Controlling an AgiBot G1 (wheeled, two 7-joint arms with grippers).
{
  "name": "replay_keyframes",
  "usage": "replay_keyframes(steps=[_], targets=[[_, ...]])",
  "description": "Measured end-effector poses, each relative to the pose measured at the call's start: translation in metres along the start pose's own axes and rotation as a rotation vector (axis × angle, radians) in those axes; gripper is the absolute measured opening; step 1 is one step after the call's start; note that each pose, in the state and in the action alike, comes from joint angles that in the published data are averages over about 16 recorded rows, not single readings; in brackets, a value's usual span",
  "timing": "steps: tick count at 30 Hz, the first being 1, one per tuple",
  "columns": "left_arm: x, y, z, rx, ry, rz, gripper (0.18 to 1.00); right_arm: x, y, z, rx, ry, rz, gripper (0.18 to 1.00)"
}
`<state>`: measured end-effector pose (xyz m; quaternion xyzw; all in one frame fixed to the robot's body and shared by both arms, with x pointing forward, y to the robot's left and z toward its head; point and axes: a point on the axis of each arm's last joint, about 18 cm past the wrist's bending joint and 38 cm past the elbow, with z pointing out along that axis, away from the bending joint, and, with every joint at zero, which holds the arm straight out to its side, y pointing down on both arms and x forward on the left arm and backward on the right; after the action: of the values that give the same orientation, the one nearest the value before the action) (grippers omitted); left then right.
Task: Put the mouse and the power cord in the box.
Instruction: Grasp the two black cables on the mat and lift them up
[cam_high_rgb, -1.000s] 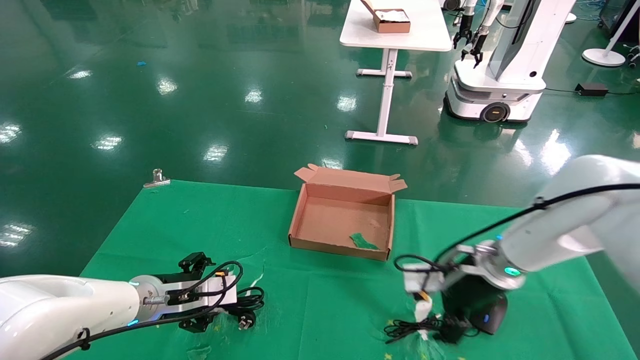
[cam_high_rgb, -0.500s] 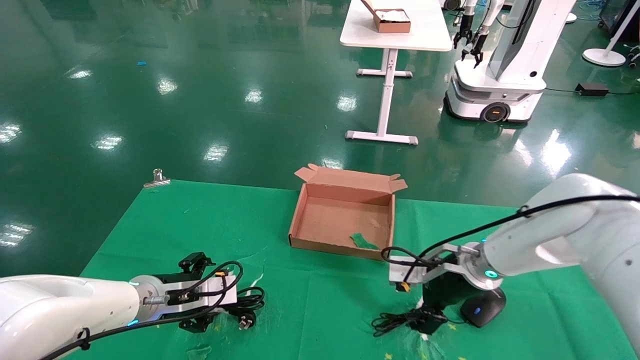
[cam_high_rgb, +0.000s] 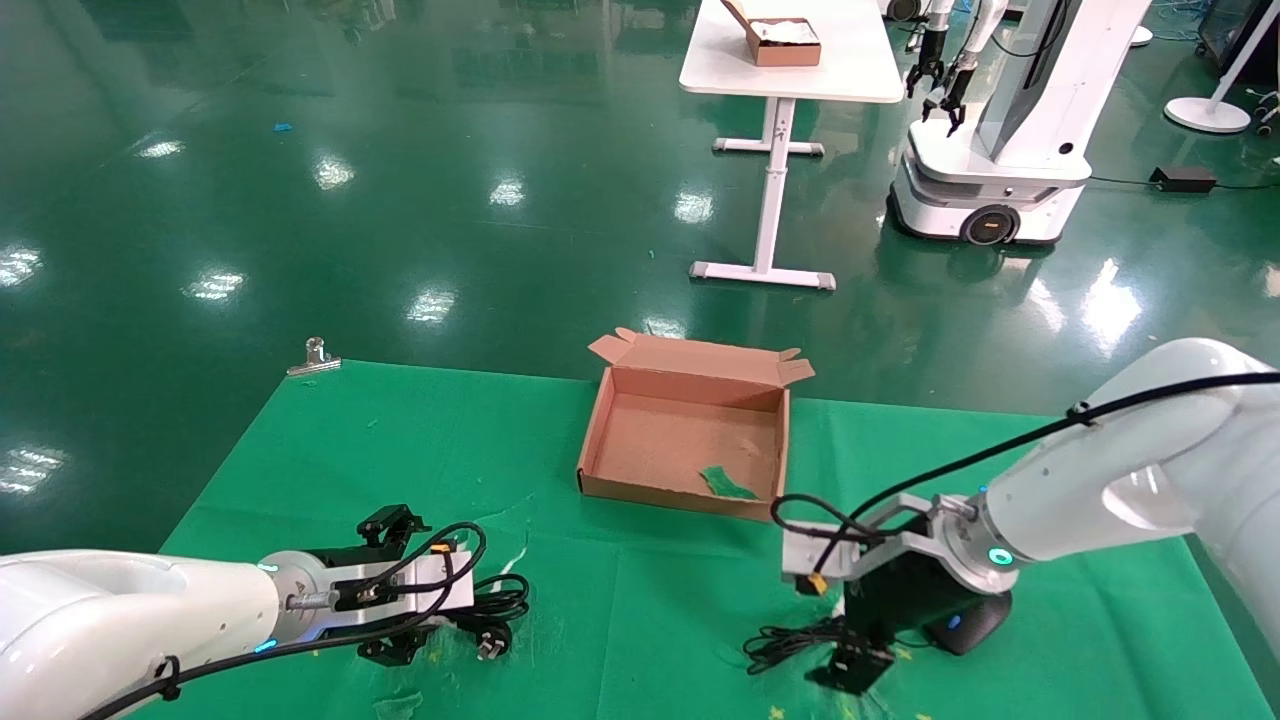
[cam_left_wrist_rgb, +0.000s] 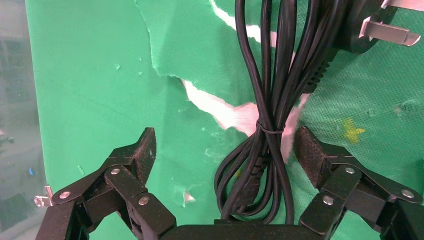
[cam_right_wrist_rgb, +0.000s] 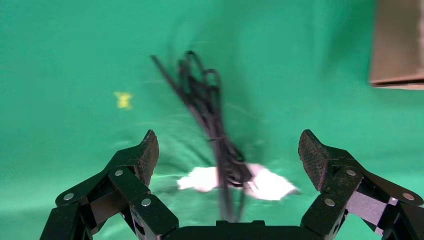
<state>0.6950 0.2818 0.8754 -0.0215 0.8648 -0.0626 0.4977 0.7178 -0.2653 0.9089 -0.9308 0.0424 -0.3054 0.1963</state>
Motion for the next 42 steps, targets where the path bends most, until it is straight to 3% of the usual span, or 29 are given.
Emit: replay_keyframes(steps=[26,34,42], targets=[[0.0002,0.0,0.0001,0.001,0.001,-0.001,0.986,-0.0003,0.0073,0.009,0.003,0.026,0.045,0.989],[0.0003,-0.0001,0.0001,0.001,0.001,-0.001,0.917,-0.0002,0.0072,0.0087,0.003,0.026,0.044,0.943],[0.0003,-0.0001,0.0001,0.001,0.001,-0.001,0.787,0.0,0.0071,0.0085,0.004,0.026,0.043,0.818]])
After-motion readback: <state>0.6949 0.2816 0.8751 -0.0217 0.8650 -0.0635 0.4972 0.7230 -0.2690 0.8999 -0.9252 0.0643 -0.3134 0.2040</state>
